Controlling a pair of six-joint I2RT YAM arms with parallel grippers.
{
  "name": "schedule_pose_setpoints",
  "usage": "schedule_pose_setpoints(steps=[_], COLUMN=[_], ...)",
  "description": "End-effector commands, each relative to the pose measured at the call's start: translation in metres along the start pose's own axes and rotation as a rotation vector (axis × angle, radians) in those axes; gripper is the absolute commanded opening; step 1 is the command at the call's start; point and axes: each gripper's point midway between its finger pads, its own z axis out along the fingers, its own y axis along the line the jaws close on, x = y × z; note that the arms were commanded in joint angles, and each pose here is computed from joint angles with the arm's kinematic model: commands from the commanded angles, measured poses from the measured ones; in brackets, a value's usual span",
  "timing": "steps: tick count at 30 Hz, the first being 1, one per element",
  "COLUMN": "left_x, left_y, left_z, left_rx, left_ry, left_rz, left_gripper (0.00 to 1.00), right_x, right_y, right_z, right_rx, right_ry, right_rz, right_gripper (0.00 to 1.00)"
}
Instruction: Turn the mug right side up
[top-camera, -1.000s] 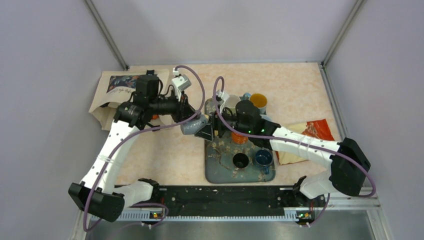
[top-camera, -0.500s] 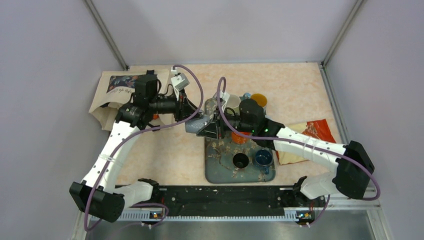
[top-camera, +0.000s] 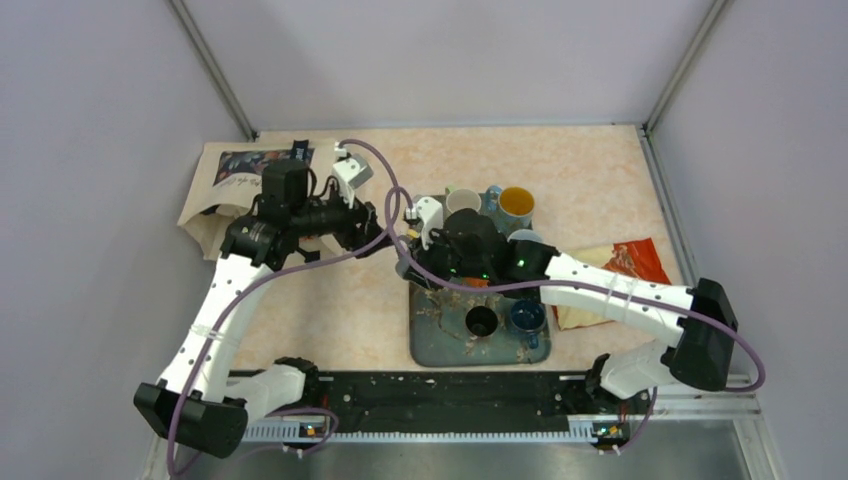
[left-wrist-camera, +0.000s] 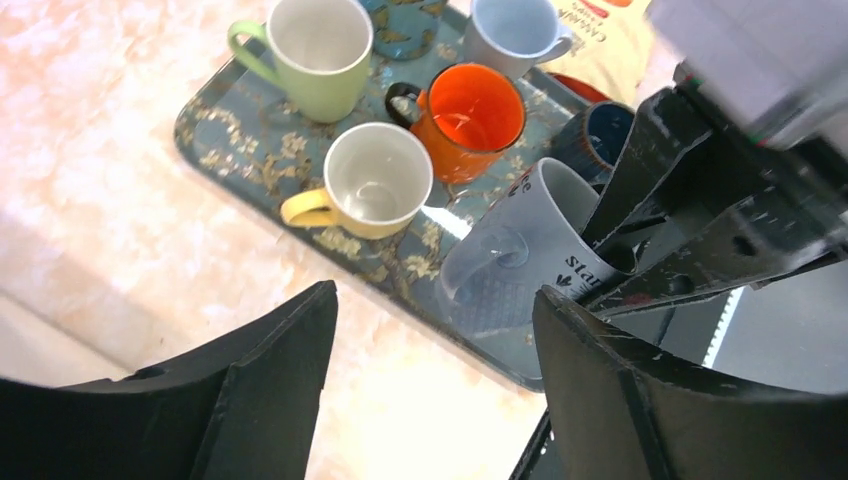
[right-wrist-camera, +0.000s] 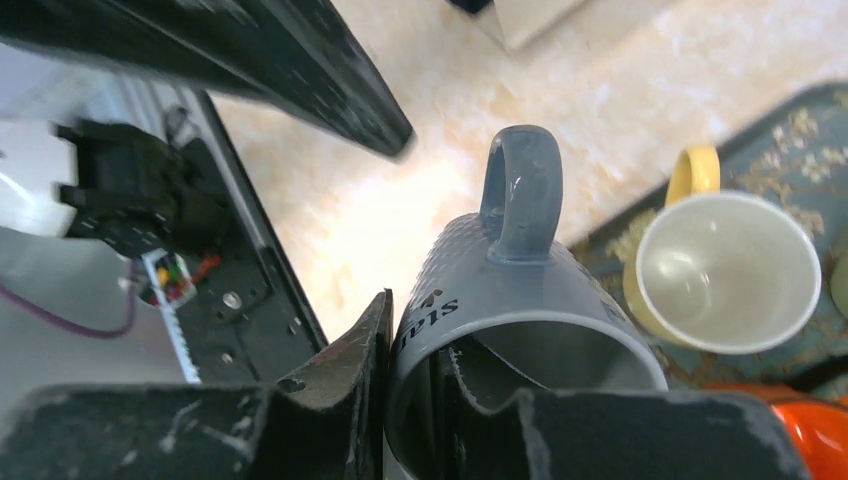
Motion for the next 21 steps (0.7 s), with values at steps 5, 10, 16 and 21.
schedule_pose_setpoints(steps=[5, 10, 16, 21], left_x=[0.025, 0.058, 0.098, 0.121], left_y=[0.059, 0.102, 0.133, 0.140], left_z=[-0.044, -0.070, -0.090, -0.089], left_rx=[-0.388, -0.576, -0.686, -0.704], left_ry=[0.086, 0.134, 0.166, 0.181], left_rz=[0.025, -0.010, -0.079, -0.108], left_gripper=[0.81, 0.84, 0.84, 0.84], right_x=[0.059, 0.119, 0.152, 0.164], right_y=[-0.016, -0.020, -0.023, -0.026], right_z=[0.003, 0.013, 0.016, 0.020], right_rx=[0.226, 0.302, 0.313, 0.315], right_ry=[0.282, 0.525, 0.618, 0.645], right_rz=[-0.098, -0.133, -0.097, -0.091], right_gripper=[0.00, 0.00, 0.00, 0.00])
